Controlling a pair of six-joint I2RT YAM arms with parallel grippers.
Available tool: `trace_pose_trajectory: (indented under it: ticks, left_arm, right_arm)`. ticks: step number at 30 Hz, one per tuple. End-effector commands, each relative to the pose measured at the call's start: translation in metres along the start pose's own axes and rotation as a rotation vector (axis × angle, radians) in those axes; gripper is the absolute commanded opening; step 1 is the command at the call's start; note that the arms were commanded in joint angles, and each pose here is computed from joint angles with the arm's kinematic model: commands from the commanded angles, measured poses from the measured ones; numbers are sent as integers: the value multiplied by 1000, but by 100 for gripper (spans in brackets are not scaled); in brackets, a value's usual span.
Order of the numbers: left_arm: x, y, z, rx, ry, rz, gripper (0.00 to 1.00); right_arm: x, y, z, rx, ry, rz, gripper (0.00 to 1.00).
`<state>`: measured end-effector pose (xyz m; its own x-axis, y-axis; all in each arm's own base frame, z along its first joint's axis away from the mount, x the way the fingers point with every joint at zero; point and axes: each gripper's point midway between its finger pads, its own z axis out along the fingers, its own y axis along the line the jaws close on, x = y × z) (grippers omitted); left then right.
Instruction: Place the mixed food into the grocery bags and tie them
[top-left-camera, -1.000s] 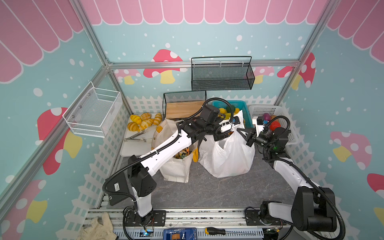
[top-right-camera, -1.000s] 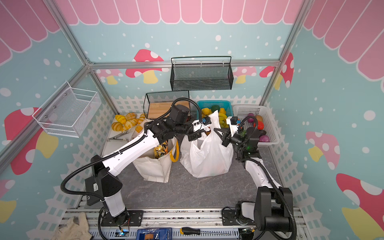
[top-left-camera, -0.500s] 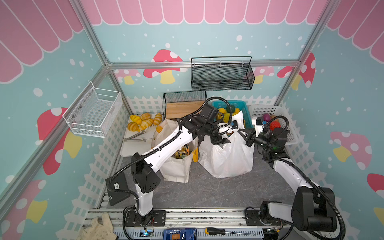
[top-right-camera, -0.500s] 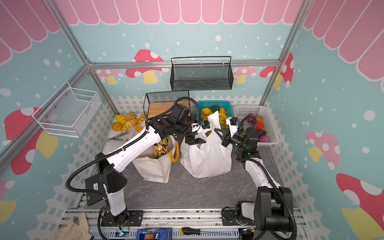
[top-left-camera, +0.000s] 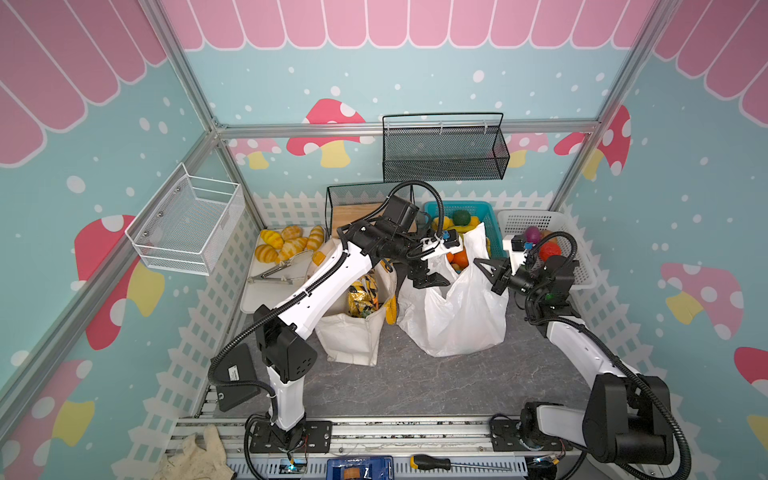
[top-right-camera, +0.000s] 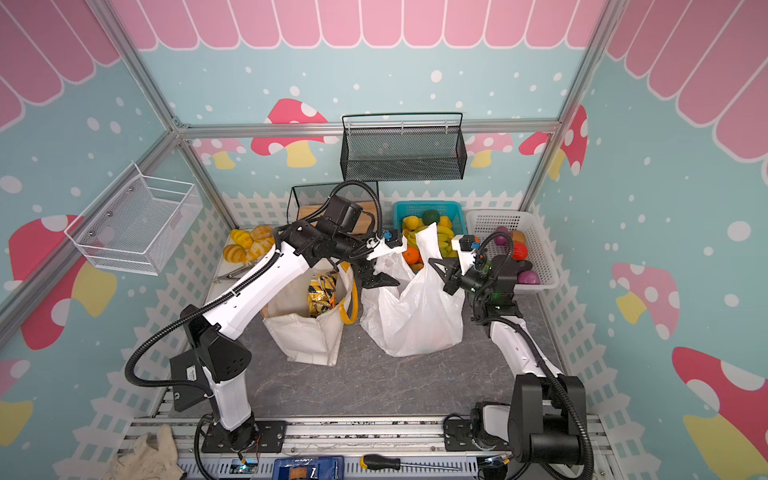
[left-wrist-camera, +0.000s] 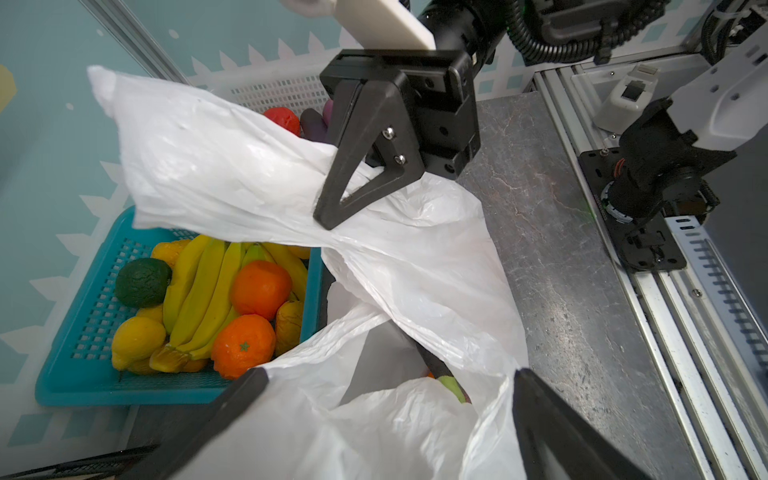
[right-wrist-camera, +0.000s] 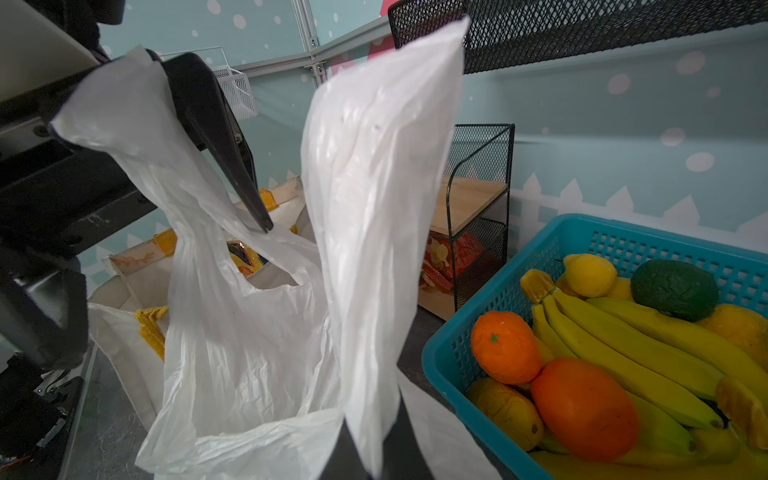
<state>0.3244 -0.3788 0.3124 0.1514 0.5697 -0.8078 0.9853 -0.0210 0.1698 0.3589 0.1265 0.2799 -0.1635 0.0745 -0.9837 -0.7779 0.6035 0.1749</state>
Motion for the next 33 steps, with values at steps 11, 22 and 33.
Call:
trace_pose_trajectory:
  ticks: [11,22,33]
  left_arm:
    - [5,14,-38,-7,-59,41,95]
    - [20,7,-41,79,-137,113,96]
    - [18,20,-21,131,-265,174,88]
  right_arm:
    - [-5,8,-4,-6,-7,-42,0]
    - [-3,6,-2,-8,-1,-39,0]
    - [-2,7,-2,-11,0,-35,0]
